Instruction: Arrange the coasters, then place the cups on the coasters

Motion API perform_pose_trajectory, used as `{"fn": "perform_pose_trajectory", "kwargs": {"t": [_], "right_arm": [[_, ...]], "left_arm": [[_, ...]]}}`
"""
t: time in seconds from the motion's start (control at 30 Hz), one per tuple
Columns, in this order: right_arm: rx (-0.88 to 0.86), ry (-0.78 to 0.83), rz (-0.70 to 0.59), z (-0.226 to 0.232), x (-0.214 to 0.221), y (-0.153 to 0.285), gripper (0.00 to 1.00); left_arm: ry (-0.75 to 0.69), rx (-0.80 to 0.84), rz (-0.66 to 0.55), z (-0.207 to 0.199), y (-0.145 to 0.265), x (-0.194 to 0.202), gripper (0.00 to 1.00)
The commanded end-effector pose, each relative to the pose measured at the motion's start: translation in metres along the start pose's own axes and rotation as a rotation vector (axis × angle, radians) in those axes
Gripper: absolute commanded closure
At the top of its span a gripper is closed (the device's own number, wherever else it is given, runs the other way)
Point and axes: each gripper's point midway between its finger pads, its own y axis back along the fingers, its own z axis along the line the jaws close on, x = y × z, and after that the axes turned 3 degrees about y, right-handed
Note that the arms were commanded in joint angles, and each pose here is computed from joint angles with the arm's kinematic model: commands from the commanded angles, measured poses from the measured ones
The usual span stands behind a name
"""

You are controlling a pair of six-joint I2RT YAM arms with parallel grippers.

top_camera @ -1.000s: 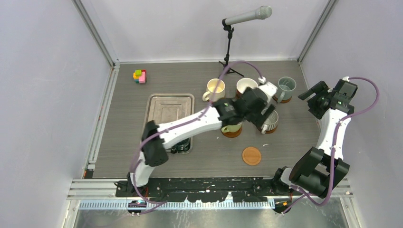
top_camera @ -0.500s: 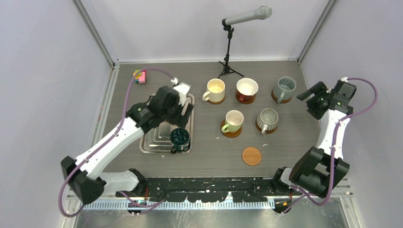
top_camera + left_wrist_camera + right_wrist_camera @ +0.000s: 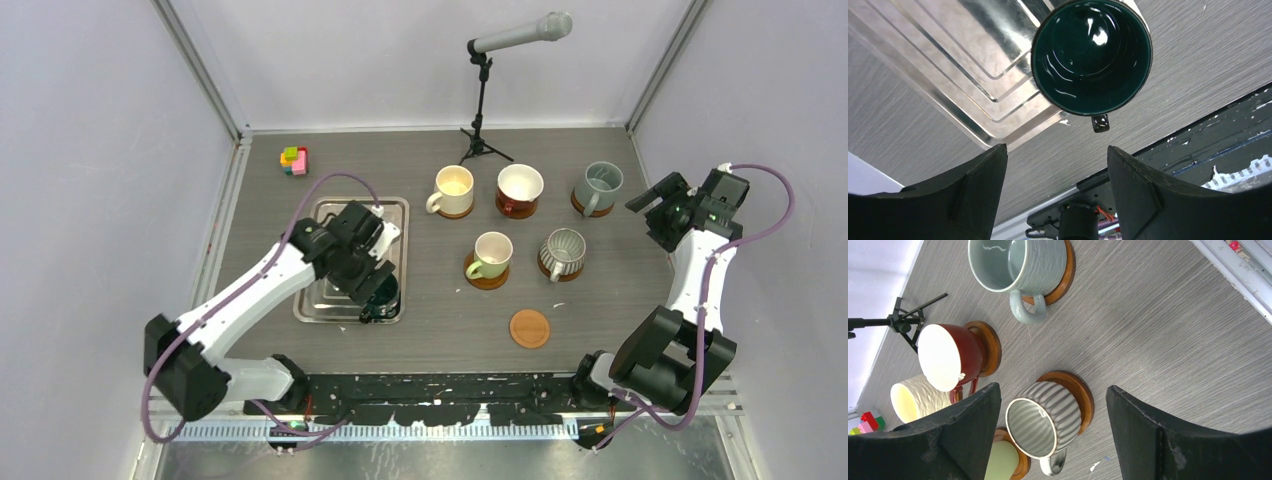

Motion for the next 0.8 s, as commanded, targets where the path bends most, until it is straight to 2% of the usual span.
{"fn": "perform_pose_trajectory", "kwargs": {"t": [0.0,0.13,0.27,0.4,0.53,0.77], "right_arm": [[0.007,0.020,-0.048,-0.001,-0.013,0.001,0.19],[0.014,0.019,-0.049,-0.002,-0.013,0.000,0.19],[0.017,0.019,-0.044,-0.003,-0.012,-0.001,0.19],[0.020,0.023,-0.047,-0.003,-0.013,0.000,0.19],[0.028,0.028,-0.049,-0.005,-0.013,0.000,0.19],[0.033,0.026,-0.051,-0.006,-0.014,0.000,0.18]], "left_arm": [[0.045,0.046,0.124,-0.010,-0.004,0.009,0.26],[0.124,0.049,0.171,-0.017,-0.016,0.013,0.27],[0.180,0.056,0.157,-0.022,-0.028,0.010,0.29],[0.199,0.068,0.135,-0.026,-0.041,0.005,0.32],[0.210,0.112,0.183,-0.035,-0.052,0.009,0.38],[0.220,0.091,0.183,-0.034,-0.065,0.008,0.38]]}}
